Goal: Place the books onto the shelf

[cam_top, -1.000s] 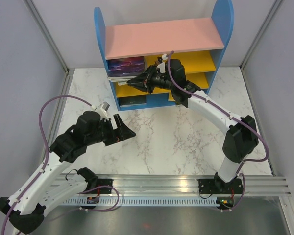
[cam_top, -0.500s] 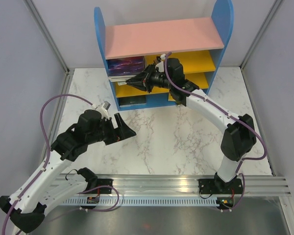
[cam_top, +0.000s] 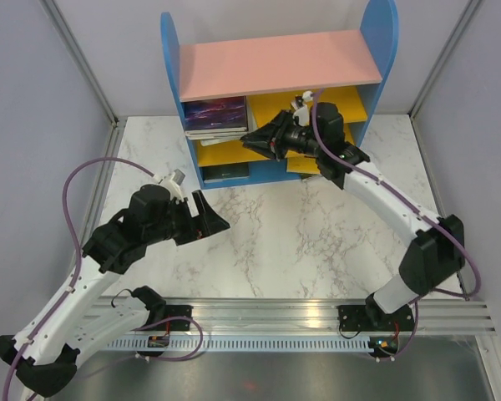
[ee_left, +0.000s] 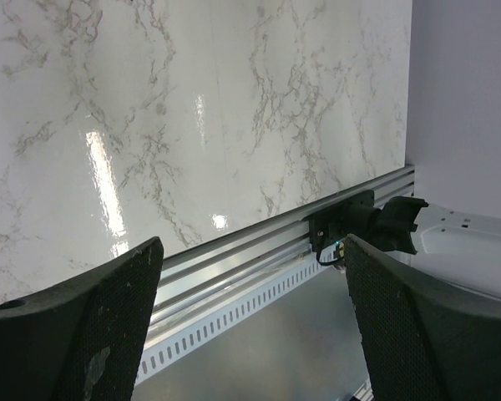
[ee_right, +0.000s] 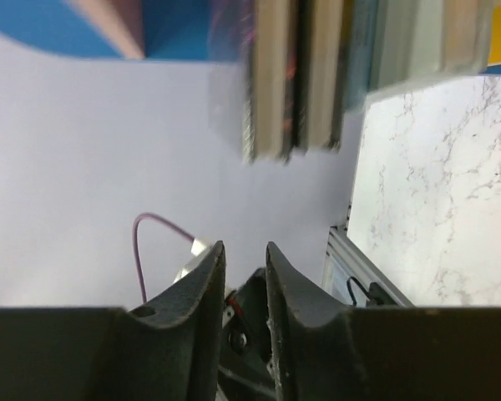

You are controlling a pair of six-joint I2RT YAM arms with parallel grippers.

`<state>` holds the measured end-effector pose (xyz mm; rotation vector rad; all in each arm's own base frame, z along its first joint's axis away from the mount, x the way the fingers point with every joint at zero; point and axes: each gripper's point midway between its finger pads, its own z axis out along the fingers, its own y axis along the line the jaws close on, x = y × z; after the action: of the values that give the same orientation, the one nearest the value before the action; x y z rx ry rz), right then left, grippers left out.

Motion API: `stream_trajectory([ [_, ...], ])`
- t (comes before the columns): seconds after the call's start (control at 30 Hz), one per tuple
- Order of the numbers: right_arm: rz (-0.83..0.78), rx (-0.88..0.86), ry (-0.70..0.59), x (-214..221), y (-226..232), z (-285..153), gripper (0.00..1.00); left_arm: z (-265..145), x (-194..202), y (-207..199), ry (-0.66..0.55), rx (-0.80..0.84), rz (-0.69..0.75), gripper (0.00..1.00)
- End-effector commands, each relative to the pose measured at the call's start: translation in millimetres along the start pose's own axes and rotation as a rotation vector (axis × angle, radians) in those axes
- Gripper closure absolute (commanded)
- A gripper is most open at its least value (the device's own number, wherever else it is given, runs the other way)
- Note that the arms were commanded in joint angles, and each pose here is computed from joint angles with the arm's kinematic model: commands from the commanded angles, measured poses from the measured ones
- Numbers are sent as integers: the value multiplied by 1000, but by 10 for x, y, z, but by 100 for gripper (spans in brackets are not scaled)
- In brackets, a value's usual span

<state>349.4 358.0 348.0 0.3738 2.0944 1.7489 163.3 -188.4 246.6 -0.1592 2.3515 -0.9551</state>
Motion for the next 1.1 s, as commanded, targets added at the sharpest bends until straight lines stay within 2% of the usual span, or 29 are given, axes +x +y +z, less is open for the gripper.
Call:
stream_trajectory([
  [0.0,-174,-86,-35,174,371,-502,69,-98,-134,8,-54,-25,60,8],
  [0.03,-199,-96,-39,276,454,-690,66,-111,-138,18,-52,-36,64,7],
  [0.07,-227,-67,-31,348,289,-755,59,-111,-165,46,-62,-57,67,6],
  [0.13,-273,-49,-33,506,271,-1030,53,-146,-220,54,-79,-76,83,3],
  [0.17,-279,-10,-39,546,111,-1095,48,-142,-264,79,-92,-98,99,2],
  [0.3,-345,78,-75,750,-141,-1549,43,-209,-469,73,-155,-152,131,0],
  [0.5,-397,172,-139,838,-298,-1941,39,-312,-806,390,-278,-421,51,0],
  [0.57,-432,212,-135,853,-322,-2035,37,-248,-858,615,-237,-574,55,0],
  [0.6,-447,225,-129,865,-338,-2059,36,-261,-928,603,-229,-594,65,0],
  [0.67,-489,268,-113,871,-366,-2123,35,-97,-970,771,-153,-688,97,19],
  [0.7,-501,285,-109,872,-384,-2146,35,-47,-999,820,-144,-708,106,19],
  [0.77,-534,328,-109,859,-415,-2221,34,6,-1115,983,-143,-747,118,10],
  [0.8,-543,335,-109,857,-416,-2240,34,22,-1141,1082,-139,-761,107,1],
  [0.9,-577,327,-104,886,-353,-2310,32,136,-1457,1353,-184,-674,97,0],
  [0.93,-583,324,-104,894,-339,-2325,31,192,-1469,1354,-164,-592,86,0],
  [1.03,-596,324,-127,884,-318,-2381,29,102,-1650,1782,-208,-565,52,0],
  [1.07,-597,332,-146,859,-325,-2400,29,181,-1599,1915,-172,-586,50,0],
])
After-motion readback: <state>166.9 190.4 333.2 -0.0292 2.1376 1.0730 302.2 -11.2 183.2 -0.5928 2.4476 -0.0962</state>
